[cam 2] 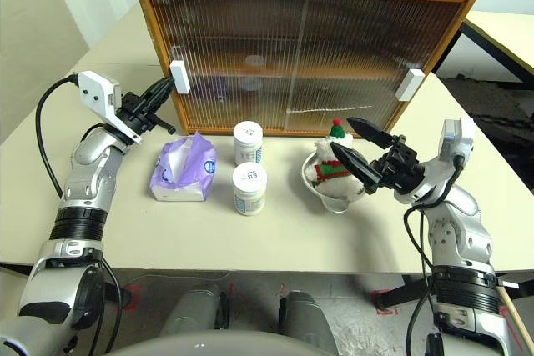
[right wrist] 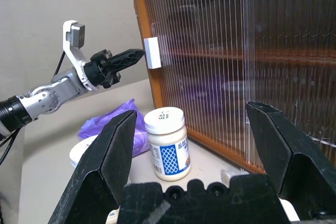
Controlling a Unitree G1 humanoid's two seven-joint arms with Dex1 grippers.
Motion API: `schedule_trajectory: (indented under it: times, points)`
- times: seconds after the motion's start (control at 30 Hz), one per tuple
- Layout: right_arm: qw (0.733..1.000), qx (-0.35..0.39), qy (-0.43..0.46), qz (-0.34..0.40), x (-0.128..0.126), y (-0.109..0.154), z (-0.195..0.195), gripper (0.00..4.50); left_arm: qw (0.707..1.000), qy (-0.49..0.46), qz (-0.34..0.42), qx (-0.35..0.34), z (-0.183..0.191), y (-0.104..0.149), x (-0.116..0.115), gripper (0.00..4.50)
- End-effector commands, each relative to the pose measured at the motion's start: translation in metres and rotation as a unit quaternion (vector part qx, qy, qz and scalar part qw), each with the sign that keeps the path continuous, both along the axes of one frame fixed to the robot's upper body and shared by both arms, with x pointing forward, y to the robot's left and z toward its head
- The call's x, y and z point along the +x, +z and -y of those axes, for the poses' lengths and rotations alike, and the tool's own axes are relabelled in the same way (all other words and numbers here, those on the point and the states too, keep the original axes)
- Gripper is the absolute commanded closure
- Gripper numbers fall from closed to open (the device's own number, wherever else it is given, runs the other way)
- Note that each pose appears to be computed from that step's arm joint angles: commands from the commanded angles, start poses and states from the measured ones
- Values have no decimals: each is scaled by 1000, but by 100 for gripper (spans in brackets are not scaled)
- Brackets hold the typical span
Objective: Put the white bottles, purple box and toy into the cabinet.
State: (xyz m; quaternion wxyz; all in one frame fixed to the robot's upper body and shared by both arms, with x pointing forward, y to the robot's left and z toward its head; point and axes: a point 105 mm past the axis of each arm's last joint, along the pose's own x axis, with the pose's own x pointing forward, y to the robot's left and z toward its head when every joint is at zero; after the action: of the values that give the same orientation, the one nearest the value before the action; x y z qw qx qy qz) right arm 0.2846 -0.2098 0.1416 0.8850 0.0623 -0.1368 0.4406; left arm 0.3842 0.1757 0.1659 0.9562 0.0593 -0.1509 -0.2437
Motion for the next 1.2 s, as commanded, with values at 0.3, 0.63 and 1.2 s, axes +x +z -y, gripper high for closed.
schedule_trajectory:
  times: [0.3, 0.63, 1.2]
  points:
    - [1000, -14, 9, 7, 2, 3, 4, 0, 1000, 3, 11, 14, -5, 4, -9, 448]
    - [1000, -14, 15, 9, 3, 6, 9, 0, 1000, 26, 2, 4, -17, 1, -9, 448]
    - [999, -21, 29, 9, -9, 6, 4, 0, 1000, -8, -10, 1, 7, -3, 4, 448]
